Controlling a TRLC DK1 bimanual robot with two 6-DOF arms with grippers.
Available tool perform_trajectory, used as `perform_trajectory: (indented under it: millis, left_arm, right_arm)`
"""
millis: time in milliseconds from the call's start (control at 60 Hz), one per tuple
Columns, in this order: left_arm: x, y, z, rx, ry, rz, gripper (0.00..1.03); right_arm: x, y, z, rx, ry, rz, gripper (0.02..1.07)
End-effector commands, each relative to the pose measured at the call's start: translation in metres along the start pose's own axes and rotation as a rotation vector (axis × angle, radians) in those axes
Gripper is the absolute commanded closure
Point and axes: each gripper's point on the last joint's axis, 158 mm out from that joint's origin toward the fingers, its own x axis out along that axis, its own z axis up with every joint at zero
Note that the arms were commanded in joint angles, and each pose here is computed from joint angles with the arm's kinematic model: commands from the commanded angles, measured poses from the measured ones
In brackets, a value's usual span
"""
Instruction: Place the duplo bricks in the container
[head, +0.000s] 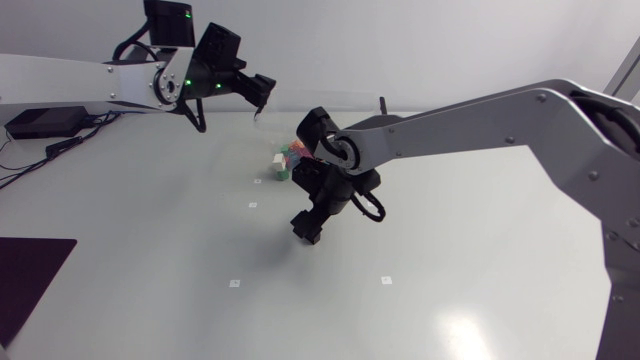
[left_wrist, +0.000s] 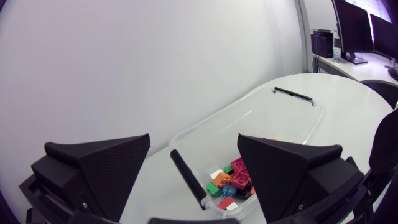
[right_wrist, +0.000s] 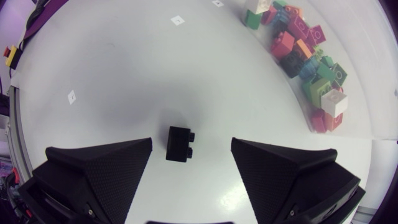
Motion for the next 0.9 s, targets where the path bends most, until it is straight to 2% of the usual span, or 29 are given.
perform_trajectory:
  millis: [0, 83, 183, 233, 350, 450, 517, 617, 767, 883]
  left_arm:
    - [-0.021, 0.012, 0.004, -0.029, -0.015, 0.039, 0.04]
    - [-0.031, 0.018, 0.001, -0.042, -0.016, 0.061, 0.04]
    - [-0.043, 0.022, -0.004, -0.048, -0.010, 0.087, 0.04]
    - [-0.050, 0.024, -0.003, -0.048, -0.017, 0.102, 0.04]
    - [-0.064, 0.025, -0.003, -0.046, -0.023, 0.131, 0.04]
    - [-0.077, 0.026, -0.007, -0.044, -0.021, 0.160, 0.04]
    - [-0.085, 0.027, -0.009, -0.038, -0.019, 0.185, 0.04]
    - [-0.096, 0.029, -0.014, -0.038, -0.014, 0.216, 0.04]
    - [-0.111, 0.031, -0.023, -0.032, -0.004, 0.254, 0.04]
    - [-0.128, 0.028, -0.027, -0.016, -0.014, 0.283, 0.04]
  right_arm:
    - [0.012, 0.004, -0.005, 0.019, 0.047, 0.004, 0.21]
    - [0.017, 0.005, -0.007, 0.024, 0.069, 0.006, 0.21]
    - [0.021, 0.005, -0.009, 0.028, 0.092, 0.007, 0.31]
    - [0.024, 0.004, -0.011, 0.031, 0.106, 0.008, 0.32]
    - [0.029, 0.003, -0.011, 0.035, 0.117, 0.012, 0.48]
    - [0.032, 0.004, -0.014, 0.035, 0.136, 0.015, 0.57]
    - [0.034, 0.005, -0.016, 0.034, 0.142, 0.017, 0.59]
    - [0.038, 0.009, -0.018, 0.029, 0.151, 0.019, 0.74]
    - [0.035, 0.010, -0.019, 0.023, 0.150, 0.008, 0.76]
    - [0.009, 0.005, -0.009, 0.031, 0.098, -0.006, 0.77]
